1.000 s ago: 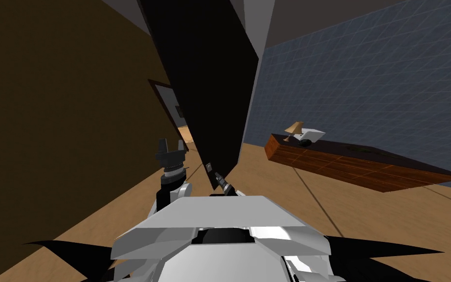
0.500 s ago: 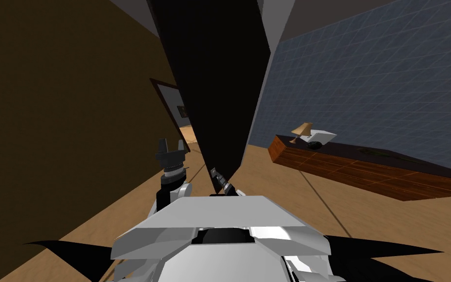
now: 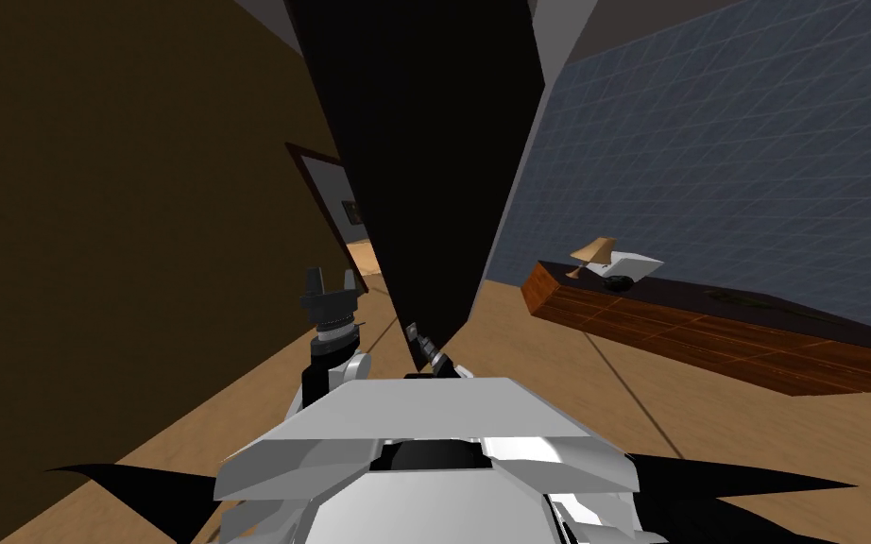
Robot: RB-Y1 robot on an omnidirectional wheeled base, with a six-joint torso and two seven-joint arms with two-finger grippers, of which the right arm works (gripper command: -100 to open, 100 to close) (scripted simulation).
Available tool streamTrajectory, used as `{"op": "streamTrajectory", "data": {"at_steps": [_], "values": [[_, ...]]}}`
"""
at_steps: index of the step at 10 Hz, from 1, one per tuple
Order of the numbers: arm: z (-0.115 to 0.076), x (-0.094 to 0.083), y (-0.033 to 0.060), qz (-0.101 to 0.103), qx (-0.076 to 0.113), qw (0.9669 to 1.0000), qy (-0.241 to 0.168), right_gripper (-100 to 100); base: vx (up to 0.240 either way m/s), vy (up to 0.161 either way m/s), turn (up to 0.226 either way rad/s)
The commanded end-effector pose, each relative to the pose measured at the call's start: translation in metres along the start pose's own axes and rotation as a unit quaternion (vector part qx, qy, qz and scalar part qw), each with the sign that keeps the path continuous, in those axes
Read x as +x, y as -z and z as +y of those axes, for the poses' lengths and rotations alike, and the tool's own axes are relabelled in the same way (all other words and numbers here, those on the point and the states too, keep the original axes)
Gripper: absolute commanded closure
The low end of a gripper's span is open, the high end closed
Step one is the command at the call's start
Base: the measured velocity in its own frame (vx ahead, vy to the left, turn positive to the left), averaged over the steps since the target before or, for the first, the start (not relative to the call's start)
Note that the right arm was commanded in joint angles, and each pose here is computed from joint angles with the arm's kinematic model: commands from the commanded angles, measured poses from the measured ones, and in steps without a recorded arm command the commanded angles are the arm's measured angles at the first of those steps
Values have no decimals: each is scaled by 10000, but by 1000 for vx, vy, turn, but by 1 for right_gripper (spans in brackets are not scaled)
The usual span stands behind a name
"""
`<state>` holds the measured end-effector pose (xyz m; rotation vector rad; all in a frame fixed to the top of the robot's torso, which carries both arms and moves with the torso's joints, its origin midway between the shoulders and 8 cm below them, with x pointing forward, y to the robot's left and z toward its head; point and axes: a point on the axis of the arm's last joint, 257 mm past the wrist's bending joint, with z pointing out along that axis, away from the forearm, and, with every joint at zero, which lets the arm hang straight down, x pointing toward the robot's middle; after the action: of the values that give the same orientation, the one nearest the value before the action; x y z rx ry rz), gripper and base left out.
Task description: Push the door open
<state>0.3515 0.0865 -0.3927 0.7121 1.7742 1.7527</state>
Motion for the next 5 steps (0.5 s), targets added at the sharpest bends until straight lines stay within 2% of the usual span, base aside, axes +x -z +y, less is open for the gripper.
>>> {"op": "streamTrajectory", "data": {"at_steps": [1,4,5], "values": [[-3,-1,3,-1,3,10000,0,100,-24,-26,1],[-3,-1,3,-1,3,10000,0,100,-8,-7,0],[-41,-135,61,-135,39,9999,28,-100,-133,-5,-171]]}}
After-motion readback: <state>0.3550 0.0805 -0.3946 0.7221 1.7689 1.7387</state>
